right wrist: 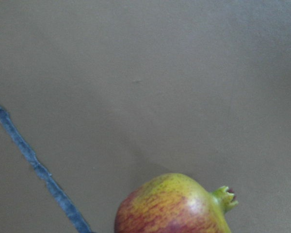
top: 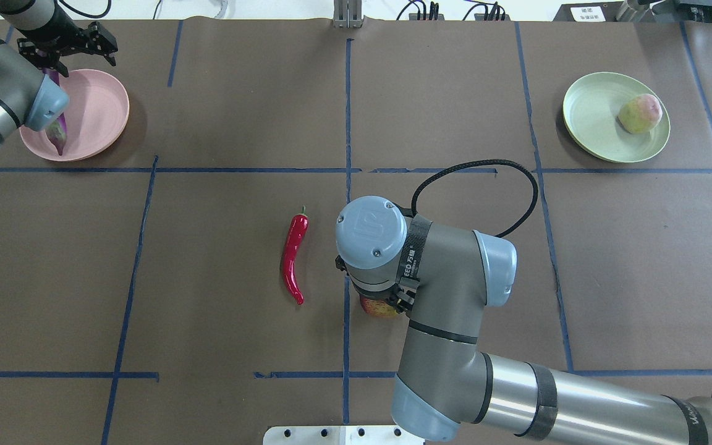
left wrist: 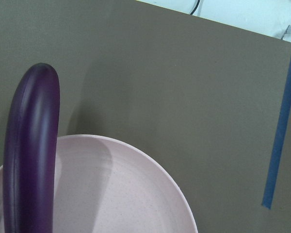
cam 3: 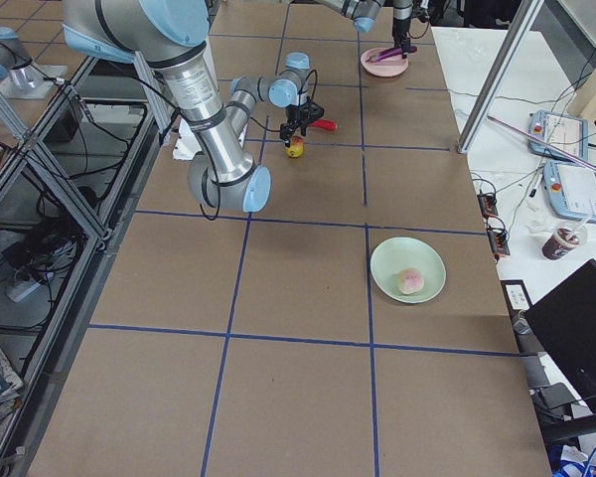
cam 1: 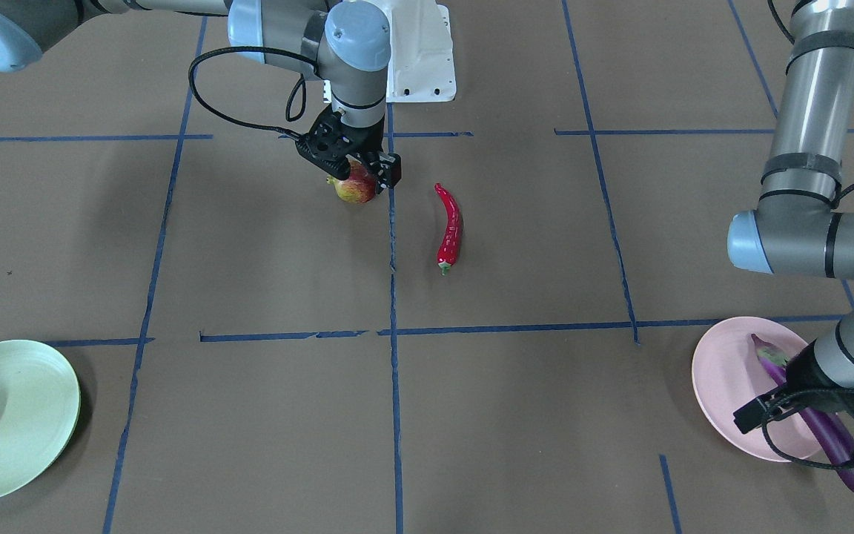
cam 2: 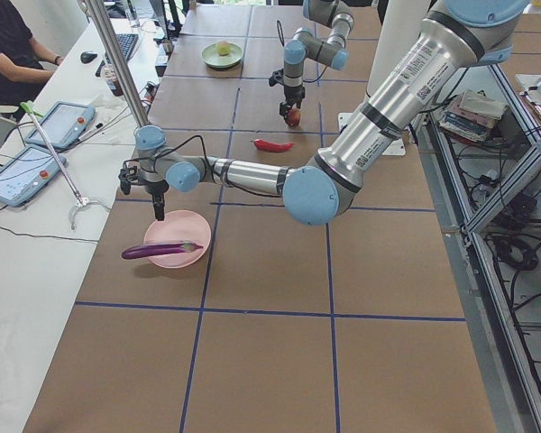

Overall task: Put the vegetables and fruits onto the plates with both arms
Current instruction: 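Lift the pomegranate toward the green plate while the left gripper grasps the chili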

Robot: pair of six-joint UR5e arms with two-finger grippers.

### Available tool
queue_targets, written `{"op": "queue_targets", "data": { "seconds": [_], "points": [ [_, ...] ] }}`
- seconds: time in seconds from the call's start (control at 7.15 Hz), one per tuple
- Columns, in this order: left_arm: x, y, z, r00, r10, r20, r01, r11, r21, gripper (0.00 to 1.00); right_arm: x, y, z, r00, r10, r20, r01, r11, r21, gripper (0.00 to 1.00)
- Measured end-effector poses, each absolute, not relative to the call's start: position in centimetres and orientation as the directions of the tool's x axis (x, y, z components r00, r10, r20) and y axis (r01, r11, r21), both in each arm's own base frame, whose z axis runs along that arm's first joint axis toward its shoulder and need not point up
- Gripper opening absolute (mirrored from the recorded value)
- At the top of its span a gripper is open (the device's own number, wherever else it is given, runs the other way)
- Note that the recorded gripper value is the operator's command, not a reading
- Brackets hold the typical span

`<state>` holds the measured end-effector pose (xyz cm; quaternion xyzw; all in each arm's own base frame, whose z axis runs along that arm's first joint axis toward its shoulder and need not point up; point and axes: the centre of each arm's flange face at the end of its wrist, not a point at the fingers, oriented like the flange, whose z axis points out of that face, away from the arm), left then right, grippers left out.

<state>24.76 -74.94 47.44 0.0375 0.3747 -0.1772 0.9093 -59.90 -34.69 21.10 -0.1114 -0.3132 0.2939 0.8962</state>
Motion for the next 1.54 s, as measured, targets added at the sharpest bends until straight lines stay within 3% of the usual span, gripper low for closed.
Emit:
{"op": "queue_targets", "data": {
  "seconds": [0.14,0.28,0.56,0.84,1.26,1.54],
  "points": [
    [24.8,-74.7,47.2,0.65,-0.302,-0.697,0.358,0.931,-0.07,1.0,-60.5,-34.5,21.8,0.642,0.596,0.483,-0.459,0.803,-0.381,0.4],
    [25.1,-74.5,46.8,0.64,-0.315,-0.7,0.369,0.926,-0.079,1.0,-60.8,-34.3,22.2,0.648,0.594,0.476,-0.458,0.804,-0.38,0.0],
    [27.0,-73.6,44.6,0.614,-0.33,-0.717,0.38,0.92,-0.097,1.0,-60.6,-34.5,22.0,0.645,0.594,0.48,-0.457,0.804,-0.381,0.0],
    [34.7,-68.2,38.7,0.56,-0.298,-0.773,0.336,0.935,-0.117,1.0,-56.6,-37.3,20.0,0.603,0.606,0.519,-0.462,0.796,-0.392,0.0],
    [45.3,-56.4,29.5,0.483,-0.12,-0.867,0.152,0.987,-0.051,0.99,-46.2,-47.3,21.3,0.62,0.529,0.579,-0.438,0.846,-0.303,0.0],
    [52.3,-49.3,27.4,0.496,0.041,-0.867,0.048,0.996,0.074,0.88,-39.8,-53.4,25.3,0.684,0.438,0.584,-0.396,0.895,-0.207,0.0]
  ]
}}
